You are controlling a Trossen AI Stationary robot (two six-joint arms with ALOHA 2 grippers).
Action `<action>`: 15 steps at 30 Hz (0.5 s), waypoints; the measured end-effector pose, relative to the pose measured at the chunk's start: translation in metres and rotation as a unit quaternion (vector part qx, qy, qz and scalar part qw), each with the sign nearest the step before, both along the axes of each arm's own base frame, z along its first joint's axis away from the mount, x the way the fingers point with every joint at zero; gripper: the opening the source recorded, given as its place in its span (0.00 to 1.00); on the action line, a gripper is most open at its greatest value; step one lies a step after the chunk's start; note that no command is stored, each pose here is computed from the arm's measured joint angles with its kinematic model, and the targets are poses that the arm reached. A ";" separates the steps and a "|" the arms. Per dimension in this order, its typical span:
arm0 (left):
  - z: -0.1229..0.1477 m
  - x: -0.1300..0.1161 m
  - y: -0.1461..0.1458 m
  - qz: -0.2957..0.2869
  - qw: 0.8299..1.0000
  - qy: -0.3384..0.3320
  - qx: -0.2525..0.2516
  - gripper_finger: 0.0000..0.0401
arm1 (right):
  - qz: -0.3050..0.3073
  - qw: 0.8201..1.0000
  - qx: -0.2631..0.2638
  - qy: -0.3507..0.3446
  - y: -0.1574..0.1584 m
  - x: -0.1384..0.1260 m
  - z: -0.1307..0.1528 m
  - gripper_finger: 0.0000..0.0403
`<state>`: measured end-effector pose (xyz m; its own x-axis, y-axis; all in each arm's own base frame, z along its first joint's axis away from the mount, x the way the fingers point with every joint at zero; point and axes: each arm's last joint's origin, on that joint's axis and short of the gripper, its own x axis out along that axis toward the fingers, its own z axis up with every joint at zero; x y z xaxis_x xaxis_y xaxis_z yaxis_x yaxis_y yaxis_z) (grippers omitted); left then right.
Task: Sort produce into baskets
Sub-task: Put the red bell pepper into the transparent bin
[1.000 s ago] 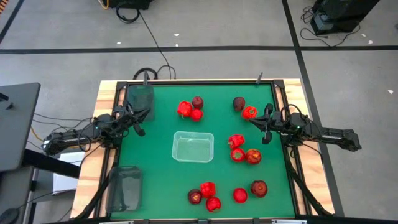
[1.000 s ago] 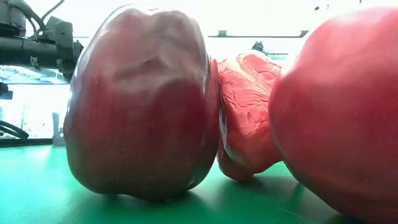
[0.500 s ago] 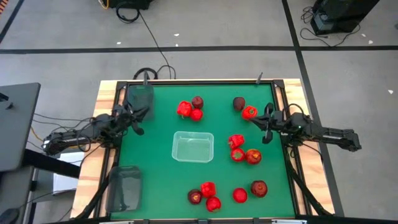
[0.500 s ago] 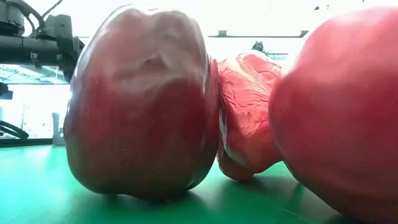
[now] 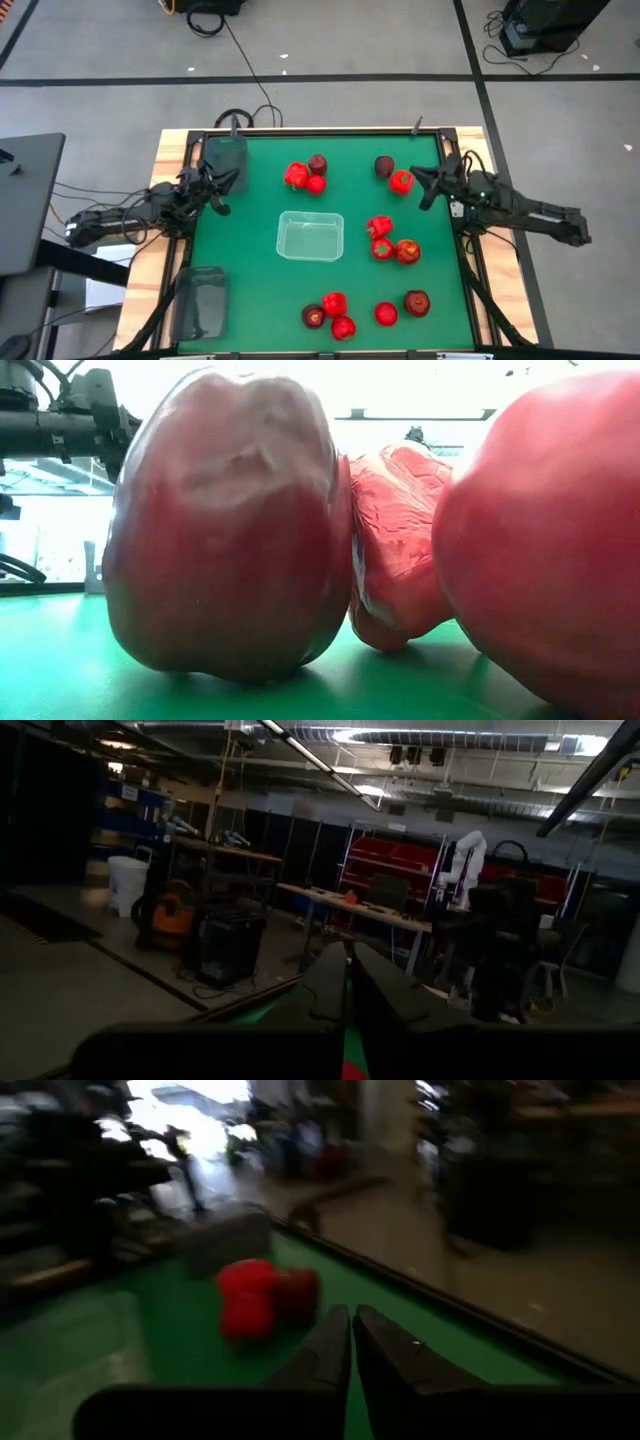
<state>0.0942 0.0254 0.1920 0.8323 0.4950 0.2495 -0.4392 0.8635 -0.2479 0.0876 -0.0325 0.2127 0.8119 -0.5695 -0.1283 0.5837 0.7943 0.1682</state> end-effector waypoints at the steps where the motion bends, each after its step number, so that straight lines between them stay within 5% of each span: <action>1: 0.000 0.002 0.000 -0.001 1.000 0.004 -0.001 0.09 | -0.004 1.000 0.007 -0.004 -0.001 0.001 0.005 0.12; 8: -0.009 0.019 0.001 -0.032 0.998 0.049 -0.016 0.23 | -0.013 0.998 0.064 0.005 -0.006 0.018 0.022 0.25; 15: -0.013 0.033 0.002 -0.047 0.997 0.063 -0.016 0.28 | -0.022 0.990 0.065 0.125 -0.012 0.034 0.025 0.35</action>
